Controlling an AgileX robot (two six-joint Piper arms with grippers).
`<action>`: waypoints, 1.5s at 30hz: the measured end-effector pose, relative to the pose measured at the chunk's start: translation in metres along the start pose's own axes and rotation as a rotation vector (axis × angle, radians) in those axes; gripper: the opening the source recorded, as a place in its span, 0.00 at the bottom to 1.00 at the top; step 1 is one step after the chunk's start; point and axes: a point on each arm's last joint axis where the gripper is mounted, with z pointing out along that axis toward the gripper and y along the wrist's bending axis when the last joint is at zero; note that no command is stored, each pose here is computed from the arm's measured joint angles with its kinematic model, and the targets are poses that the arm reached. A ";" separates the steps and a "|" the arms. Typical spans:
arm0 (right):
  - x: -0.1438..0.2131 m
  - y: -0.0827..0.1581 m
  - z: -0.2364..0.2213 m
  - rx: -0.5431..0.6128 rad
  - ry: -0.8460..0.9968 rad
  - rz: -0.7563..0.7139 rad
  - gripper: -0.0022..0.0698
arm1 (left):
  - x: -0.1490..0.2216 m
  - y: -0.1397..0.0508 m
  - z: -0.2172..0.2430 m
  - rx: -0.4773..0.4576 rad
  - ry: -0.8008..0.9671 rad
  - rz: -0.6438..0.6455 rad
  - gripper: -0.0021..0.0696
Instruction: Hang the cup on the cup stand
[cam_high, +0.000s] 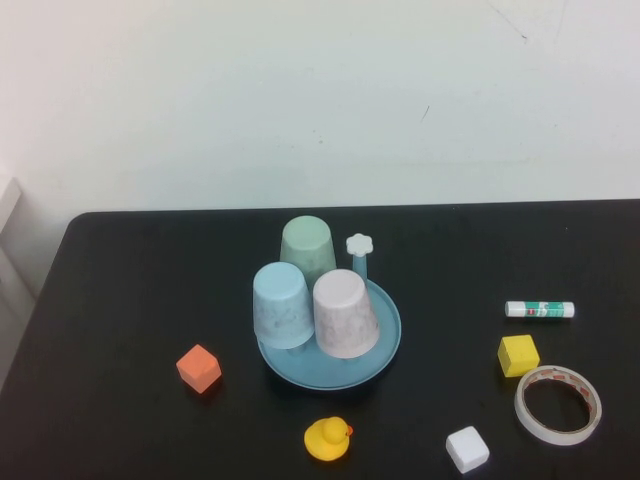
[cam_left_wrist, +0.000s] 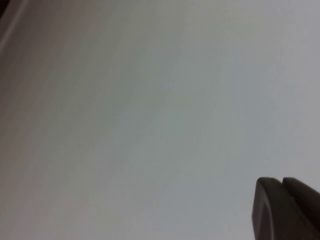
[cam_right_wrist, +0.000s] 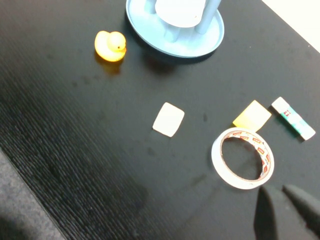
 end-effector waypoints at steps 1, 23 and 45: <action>0.000 0.000 0.000 0.000 0.000 0.000 0.03 | -0.005 -0.006 0.000 0.067 -0.054 0.058 0.03; 0.000 0.000 0.000 0.000 0.000 0.000 0.03 | 0.091 -0.119 -0.061 0.247 0.260 0.393 0.03; 0.000 0.000 0.000 0.000 0.000 0.000 0.03 | 0.142 -0.176 -0.118 0.442 0.920 -0.342 0.03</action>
